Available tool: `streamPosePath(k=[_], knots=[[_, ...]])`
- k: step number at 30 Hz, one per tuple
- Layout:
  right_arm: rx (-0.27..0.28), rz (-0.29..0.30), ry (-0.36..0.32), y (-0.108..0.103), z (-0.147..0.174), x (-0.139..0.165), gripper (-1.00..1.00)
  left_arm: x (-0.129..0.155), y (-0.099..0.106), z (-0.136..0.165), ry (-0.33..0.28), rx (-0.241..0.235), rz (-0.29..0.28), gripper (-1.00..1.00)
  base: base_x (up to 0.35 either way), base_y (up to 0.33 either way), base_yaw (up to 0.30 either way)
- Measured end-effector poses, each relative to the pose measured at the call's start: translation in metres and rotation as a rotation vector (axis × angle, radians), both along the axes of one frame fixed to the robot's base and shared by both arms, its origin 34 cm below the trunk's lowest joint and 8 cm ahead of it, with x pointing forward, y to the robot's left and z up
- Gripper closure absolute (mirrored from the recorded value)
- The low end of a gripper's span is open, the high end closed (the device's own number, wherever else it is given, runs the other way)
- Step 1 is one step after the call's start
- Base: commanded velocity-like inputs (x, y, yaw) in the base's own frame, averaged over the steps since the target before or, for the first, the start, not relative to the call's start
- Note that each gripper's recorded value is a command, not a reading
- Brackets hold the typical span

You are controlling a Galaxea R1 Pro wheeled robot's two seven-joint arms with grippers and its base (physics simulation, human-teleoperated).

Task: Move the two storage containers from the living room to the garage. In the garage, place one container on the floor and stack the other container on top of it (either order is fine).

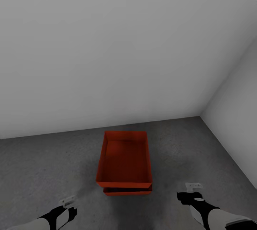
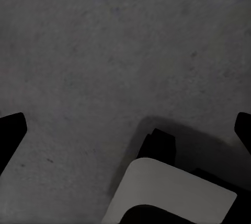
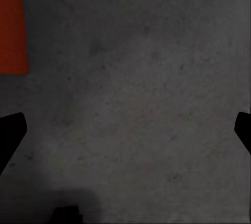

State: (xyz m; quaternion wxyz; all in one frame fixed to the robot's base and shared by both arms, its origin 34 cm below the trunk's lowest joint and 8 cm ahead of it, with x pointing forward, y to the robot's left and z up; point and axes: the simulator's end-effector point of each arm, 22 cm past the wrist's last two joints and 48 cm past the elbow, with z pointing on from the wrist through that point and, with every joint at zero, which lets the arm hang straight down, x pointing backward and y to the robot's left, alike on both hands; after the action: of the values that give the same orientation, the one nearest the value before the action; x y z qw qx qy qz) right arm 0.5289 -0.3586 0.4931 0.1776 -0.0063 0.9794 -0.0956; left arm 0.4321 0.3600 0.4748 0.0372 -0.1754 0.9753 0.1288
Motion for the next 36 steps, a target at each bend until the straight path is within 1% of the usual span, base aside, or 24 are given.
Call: streamPosePath(k=[1, 2, 3, 5, 7, 8, 10, 15, 18, 20, 23, 29, 36], knots=[[0.0, 0.002, 0.013, 0.0, -0.001, -0.009, -1.0, 0.0, 0.0, 0.001, -0.002, 0.001, 0.0, -1.0, 0.0, 0.0, 0.0], [0.001, 0.004, 0.041, 0.001, -0.006, -0.03, -1.0, -0.001, 0.0, 0.003, -0.004, 0.003, 0.001, -1.0, 0.0, 0.0, 0.0], [0.001, 0.006, 0.057, 0.001, -0.007, -0.043, -1.0, -0.001, 0.0, 0.004, -0.005, 0.004, 0.001, -1.0, 0.0, 0.0, 0.0], [0.0, 0.009, 0.121, 0.001, -0.015, -0.092, -1.0, -0.001, 0.0, 0.007, -0.007, 0.005, 0.0, -1.0, 0.0, 0.0, 0.0], [0.0, 0.013, 0.151, 0.002, -0.015, -0.114, -1.0, -0.002, -0.001, 0.01, -0.008, 0.003, 0.0, -1.0, 0.0, 0.0, 0.0], [0.0, 0.014, 0.176, 0.002, -0.017, -0.134, -1.0, -0.002, -0.003, 0.011, -0.008, 0.001, 0.0, -1.0, 0.0, 0.0, 0.0], [-0.001, 0.017, 0.208, 0.001, -0.016, -0.158, -1.0, -0.002, -0.006, 0.014, -0.009, -0.002, -0.001, -1.0, 0.0, 0.0, 0.0], [-0.001, 0.019, 0.266, 0.001, -0.012, -0.204, -1.0, -0.007, -0.009, 0.02, -0.003, -0.006, -0.001, -1.0, 0.0, 0.0, 0.0], [0.003, 0.018, 0.304, 0.004, -0.008, -0.233, -1.0, -0.021, -0.012, 0.021, 0.009, -0.008, -0.002, -1.0, 0.0, 0.0, 0.0], [0.004, 0.018, 0.32, 0.005, -0.005, -0.247, -1.0, -0.025, -0.012, 0.023, 0.006, -0.005, -0.002, -1.0, 0.0, 0.0, 0.0], [0.006, 0.019, 0.332, 0.006, -0.001, -0.256, -1.0, -0.028, -0.01, 0.027, -0.012, 0.004, -0.002, -1.0, 0.0, 0.0, 0.0], [0.008, 0.02, 0.339, 0.008, 0.007, -0.262, -1.0, -0.028, -0.007, 0.035, -0.041, 0.021, -0.01, -1.0, 0.0, 0.0, 0.0], [0.009, 0.019, 0.342, 0.009, 0.016, -0.265, -1.0, -0.036, -0.023, 0.042, -0.039, 0.004, -0.02, -1.0, 0.0, 0.0, 0.0]])
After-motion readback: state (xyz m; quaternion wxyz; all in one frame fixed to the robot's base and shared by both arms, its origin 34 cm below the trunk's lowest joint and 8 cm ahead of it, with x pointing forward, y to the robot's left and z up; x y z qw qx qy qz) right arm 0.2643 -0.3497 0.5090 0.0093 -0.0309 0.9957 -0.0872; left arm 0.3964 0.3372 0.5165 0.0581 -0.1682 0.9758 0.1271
